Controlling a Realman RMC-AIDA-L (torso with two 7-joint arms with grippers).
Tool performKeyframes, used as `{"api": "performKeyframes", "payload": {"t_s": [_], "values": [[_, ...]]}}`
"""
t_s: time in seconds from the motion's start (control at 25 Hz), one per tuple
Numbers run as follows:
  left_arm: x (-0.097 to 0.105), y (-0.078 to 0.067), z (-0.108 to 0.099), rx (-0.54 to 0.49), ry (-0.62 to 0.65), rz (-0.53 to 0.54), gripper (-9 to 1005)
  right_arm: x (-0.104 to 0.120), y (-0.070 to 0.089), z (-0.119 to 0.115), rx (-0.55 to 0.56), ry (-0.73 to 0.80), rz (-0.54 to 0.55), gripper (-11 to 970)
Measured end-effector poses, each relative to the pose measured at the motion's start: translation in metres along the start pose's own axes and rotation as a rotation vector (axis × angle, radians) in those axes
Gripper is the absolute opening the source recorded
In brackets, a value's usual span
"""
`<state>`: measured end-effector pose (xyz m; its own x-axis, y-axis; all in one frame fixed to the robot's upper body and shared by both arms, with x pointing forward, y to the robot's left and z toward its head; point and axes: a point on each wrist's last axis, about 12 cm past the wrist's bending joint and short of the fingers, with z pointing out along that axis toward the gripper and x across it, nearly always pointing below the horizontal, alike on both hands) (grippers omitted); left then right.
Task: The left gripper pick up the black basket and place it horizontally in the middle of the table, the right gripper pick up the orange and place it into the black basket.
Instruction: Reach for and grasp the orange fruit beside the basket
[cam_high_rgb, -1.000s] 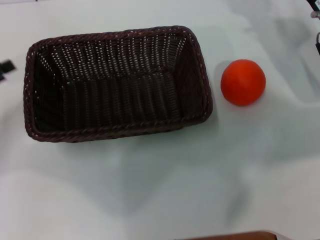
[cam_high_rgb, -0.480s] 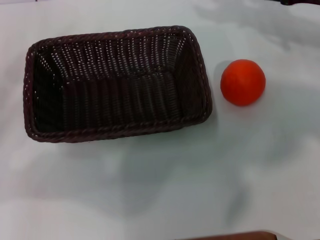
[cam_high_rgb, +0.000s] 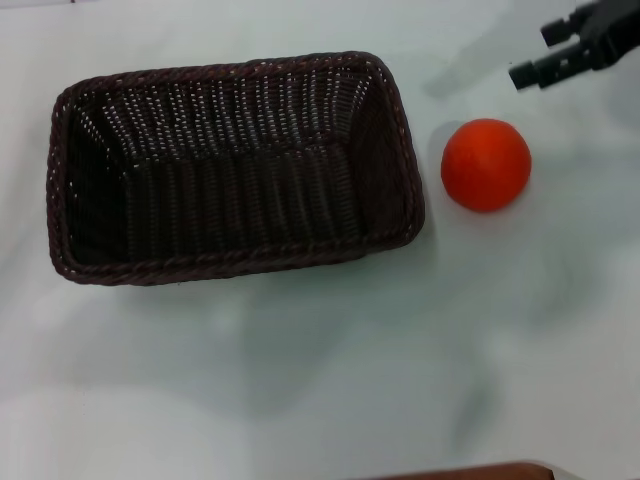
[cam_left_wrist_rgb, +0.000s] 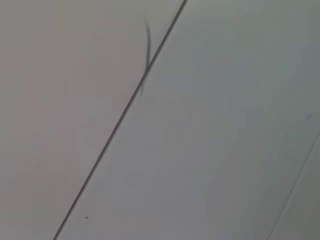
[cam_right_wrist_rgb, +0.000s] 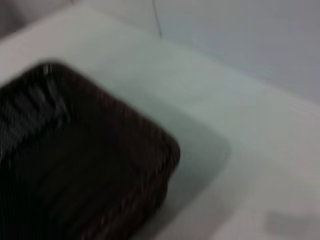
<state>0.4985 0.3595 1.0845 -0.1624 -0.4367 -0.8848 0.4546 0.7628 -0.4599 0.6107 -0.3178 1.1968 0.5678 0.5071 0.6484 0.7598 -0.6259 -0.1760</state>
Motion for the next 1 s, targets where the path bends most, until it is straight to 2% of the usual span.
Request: {"api": "performKeyframes", "payload": {"t_s": [0.28,0.52,0.68,1.0], "values": [[0.005,-0.001,0.001,0.003,-0.001,-0.026,859,0.006,-0.008,0.012,0.010,-0.173,-0.065,944],[0.006,-0.001,0.002,0.007,-0.001,-0.035,859,0.006,-0.012,0.040,0.010,-0.253,-0.074,905],[0.006,-0.002,0.003,0.009,-0.002,-0.038,860,0.001,-0.018,0.066,0.022,-0.285,-0.079,879],[0.007,-0.002,0.005,0.012,-0.003,-0.046,860,-0.006,-0.022,0.085,0.013,-0.330,-0.085,826]]}}
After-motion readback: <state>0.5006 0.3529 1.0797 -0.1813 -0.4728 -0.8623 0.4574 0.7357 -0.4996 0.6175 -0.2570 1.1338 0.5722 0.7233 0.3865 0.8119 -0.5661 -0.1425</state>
